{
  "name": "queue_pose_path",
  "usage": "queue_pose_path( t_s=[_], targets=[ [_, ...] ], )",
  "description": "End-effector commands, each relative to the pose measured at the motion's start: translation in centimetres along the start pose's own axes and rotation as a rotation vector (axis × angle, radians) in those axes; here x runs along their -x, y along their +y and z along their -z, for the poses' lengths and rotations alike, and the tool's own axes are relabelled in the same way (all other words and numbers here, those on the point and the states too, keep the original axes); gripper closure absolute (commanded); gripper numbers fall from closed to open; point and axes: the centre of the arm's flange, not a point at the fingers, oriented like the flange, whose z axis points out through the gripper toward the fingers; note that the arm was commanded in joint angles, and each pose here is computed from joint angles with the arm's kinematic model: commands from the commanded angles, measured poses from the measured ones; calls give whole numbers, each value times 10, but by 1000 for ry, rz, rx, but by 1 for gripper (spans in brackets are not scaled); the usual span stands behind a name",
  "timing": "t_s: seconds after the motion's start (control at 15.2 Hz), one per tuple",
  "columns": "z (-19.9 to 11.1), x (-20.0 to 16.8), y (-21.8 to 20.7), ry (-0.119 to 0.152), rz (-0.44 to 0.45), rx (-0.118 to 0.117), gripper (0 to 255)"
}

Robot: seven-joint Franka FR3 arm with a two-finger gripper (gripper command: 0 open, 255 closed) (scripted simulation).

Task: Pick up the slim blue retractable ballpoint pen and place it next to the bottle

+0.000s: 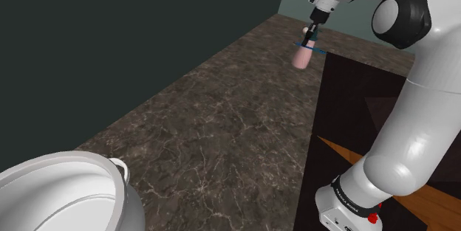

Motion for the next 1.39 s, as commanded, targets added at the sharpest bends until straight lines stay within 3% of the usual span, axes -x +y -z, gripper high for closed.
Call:
queue_pose_path(
  t_s=[0.0, 1.32],
  targets=[
    [-9, 1, 1, 0, 0, 0, 255],
    [-114, 11, 4, 0, 0, 0, 255]
  ],
)
